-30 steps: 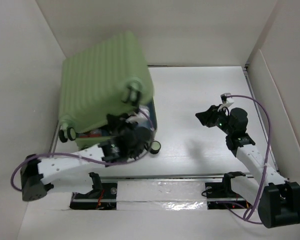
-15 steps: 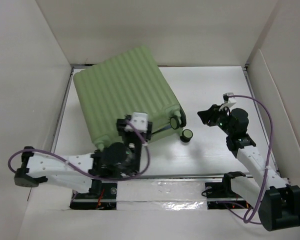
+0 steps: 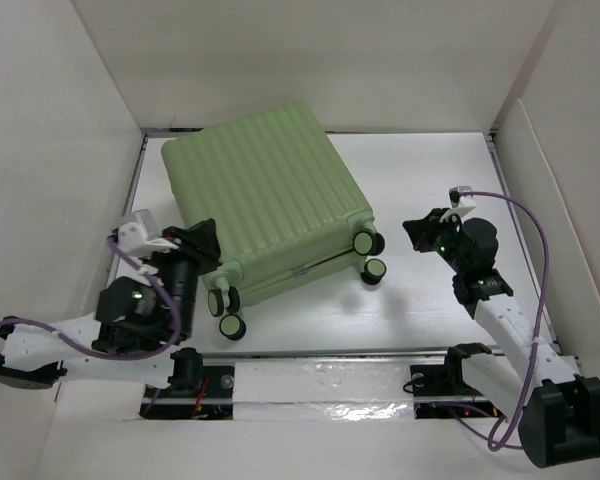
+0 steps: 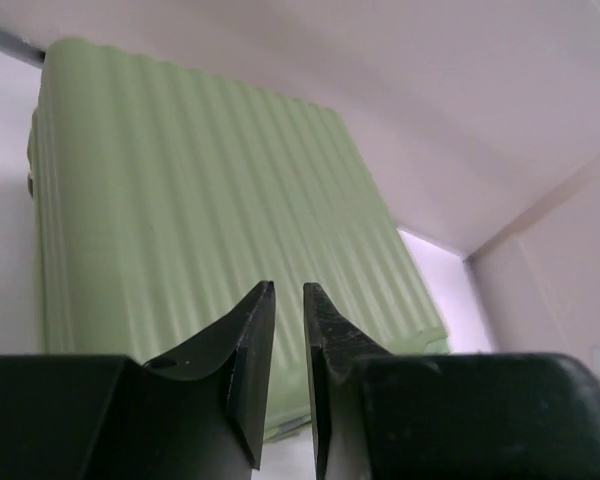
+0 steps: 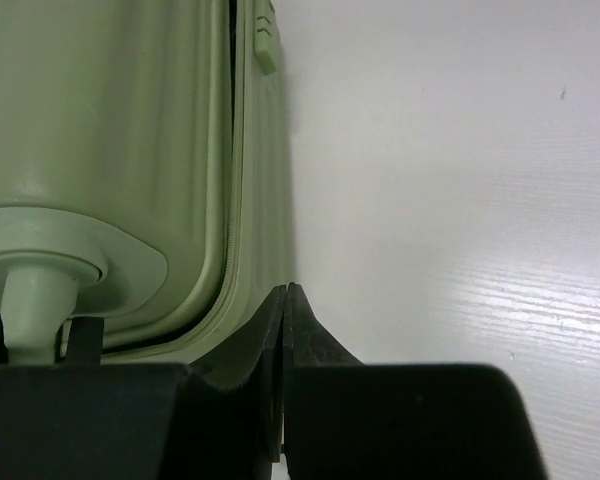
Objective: Pack the luggage
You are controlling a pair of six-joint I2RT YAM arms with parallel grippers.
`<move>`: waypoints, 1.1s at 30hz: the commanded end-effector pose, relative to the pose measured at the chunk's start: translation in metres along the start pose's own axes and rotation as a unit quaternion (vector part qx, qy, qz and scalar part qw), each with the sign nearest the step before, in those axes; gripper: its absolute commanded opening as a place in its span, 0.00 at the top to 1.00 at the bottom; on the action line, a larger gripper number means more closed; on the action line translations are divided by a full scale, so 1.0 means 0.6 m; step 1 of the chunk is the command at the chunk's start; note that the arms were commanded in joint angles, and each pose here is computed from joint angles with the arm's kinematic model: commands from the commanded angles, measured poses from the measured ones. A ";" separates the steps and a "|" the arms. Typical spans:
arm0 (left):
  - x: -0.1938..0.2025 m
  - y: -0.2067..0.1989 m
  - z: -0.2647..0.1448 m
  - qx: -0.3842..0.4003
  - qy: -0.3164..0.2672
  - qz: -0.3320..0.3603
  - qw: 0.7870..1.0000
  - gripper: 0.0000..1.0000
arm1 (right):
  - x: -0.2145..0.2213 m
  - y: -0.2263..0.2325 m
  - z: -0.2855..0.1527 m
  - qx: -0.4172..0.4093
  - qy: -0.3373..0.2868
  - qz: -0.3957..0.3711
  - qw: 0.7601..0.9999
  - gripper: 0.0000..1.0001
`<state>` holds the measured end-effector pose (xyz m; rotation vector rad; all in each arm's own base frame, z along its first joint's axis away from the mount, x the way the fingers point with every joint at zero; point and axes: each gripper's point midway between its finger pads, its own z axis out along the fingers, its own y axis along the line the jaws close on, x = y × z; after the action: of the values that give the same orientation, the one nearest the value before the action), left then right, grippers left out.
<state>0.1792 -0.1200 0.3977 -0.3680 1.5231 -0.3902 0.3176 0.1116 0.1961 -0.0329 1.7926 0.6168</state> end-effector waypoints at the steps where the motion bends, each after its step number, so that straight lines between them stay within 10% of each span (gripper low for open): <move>1: -0.018 0.057 -0.002 -0.054 -0.003 -0.117 0.992 0.85 | -0.045 0.011 -0.005 0.004 -0.046 -0.019 0.999 1.00; 4: 0.030 -0.021 0.014 -0.042 -0.013 0.026 0.999 0.82 | -0.050 0.006 -0.008 0.017 -0.060 -0.017 0.998 1.00; 6: 0.006 -0.140 0.082 0.016 -0.042 -0.021 0.999 0.79 | -0.051 0.003 -0.010 0.023 -0.062 -0.020 0.998 1.00; 7: 0.036 -0.074 0.175 -0.042 0.005 0.070 0.997 0.79 | -0.053 0.001 -0.012 0.027 -0.062 -0.023 0.997 1.00; 11: 0.027 -0.156 0.331 0.051 0.072 -0.010 0.996 0.77 | -0.064 0.011 -0.025 0.028 -0.073 -0.037 0.996 1.00; 23: -0.090 0.201 0.590 -0.106 0.073 -0.023 0.991 0.56 | -0.063 0.179 -0.100 -0.106 -0.029 -0.106 0.988 1.00; 33: 0.033 0.372 0.730 -0.065 0.186 -0.033 0.980 0.31 | 0.133 0.270 -0.118 -0.170 0.129 -0.120 0.970 1.00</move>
<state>0.6103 0.0730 0.3062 -0.5760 1.8490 -0.2905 0.1769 0.2468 0.2312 -0.6109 1.7672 0.8493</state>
